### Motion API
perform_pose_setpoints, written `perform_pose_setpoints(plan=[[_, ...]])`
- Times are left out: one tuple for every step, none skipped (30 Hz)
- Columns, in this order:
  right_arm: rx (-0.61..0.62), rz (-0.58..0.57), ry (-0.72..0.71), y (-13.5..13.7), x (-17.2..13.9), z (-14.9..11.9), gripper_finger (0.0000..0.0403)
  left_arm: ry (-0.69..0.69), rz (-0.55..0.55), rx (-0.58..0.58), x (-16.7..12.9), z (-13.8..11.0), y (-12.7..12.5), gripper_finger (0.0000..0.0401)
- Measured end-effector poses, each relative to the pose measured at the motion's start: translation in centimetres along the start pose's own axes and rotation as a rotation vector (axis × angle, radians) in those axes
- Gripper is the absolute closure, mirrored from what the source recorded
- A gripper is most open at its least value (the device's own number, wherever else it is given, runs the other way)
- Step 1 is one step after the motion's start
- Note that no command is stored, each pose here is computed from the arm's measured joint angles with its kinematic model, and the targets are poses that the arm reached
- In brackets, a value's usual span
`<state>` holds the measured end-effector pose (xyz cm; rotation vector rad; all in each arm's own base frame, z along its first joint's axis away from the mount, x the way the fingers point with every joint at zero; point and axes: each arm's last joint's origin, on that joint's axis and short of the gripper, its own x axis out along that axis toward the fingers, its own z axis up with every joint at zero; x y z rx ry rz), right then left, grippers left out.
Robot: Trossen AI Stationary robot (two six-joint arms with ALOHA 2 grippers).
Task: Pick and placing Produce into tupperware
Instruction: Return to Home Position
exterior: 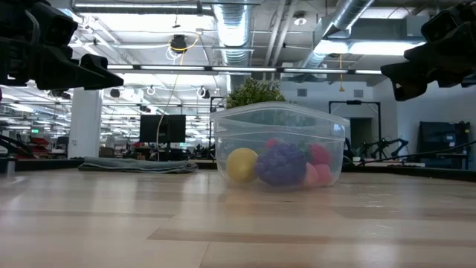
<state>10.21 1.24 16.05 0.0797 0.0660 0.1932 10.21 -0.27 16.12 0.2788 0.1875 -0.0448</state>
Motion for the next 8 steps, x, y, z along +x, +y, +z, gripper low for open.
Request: perform_pose_setpoints(plan=[[0.000, 0.000, 0.000, 0.00, 0.00, 0.00, 0.0175, 0.000, 0.000, -0.005, 0.00, 0.00, 0.00, 0.0180], [0.000, -0.001, 0.000, 0.00, 0.00, 0.00, 0.0175, 0.000, 0.000, -0.009, 0.00, 0.00, 0.00, 0.0180], [0.000, 0.000, 0.000, 0.00, 0.00, 0.00, 0.0175, 0.000, 0.000, -0.009, 0.00, 0.00, 0.00, 0.0180], [0.000, 0.000, 0.000, 0.00, 0.00, 0.00, 0.0174, 0.000, 0.000, -0.008, 0.00, 0.00, 0.00, 0.0180], [0.000, 0.000, 0.000, 0.00, 0.00, 0.00, 0.0174, 0.000, 0.000, -0.003, 0.00, 0.00, 0.00, 0.0180], [0.000, -0.001, 0.000, 0.00, 0.00, 0.00, 0.0174, 0.000, 0.000, -0.002, 0.00, 0.00, 0.00, 0.0180], [0.000, -0.001, 0.000, 0.00, 0.00, 0.00, 0.0175, 0.000, 0.000, -0.003, 0.00, 0.00, 0.00, 0.0180], [0.000, 0.000, 0.000, 0.00, 0.00, 0.00, 0.0175, 0.000, 0.000, -0.006, 0.00, 0.00, 0.00, 0.0180]])
